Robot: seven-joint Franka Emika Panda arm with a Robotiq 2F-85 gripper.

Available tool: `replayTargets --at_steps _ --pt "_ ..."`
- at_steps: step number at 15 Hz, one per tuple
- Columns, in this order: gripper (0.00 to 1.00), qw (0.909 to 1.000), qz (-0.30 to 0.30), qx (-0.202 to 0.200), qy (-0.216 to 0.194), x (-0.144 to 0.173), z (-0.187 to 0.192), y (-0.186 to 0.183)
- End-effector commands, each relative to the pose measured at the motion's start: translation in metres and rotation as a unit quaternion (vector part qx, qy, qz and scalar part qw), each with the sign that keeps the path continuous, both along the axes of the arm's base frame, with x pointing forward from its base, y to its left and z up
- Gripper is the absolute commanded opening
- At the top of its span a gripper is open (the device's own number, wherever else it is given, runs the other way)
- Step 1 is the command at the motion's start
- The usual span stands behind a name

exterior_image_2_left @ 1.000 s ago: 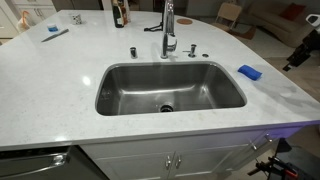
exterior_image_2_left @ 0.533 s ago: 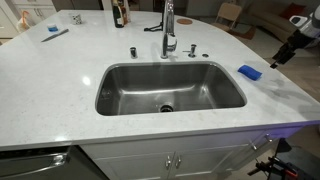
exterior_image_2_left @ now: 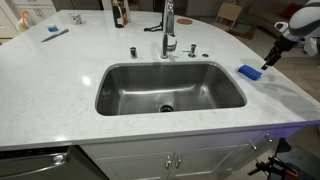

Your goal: Put the blue sponge in the sink

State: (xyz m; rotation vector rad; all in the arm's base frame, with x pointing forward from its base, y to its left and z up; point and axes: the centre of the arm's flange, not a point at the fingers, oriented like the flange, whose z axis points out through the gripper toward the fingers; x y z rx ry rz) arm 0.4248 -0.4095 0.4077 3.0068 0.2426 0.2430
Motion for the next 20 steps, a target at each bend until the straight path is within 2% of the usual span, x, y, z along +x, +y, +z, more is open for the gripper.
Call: replayTargets --at_steps 1,12,20 --pt "1.00 0.9999 -0.014 -0.005 -0.002 0.020 -0.014 -0.022" --pt "1.00 0.9934 -0.114 -0.001 0.010 0.069 -0.028 -0.006" --pt "1.00 0.9863 -0.160 0.006 0.040 0.082 -0.051 -0.012"
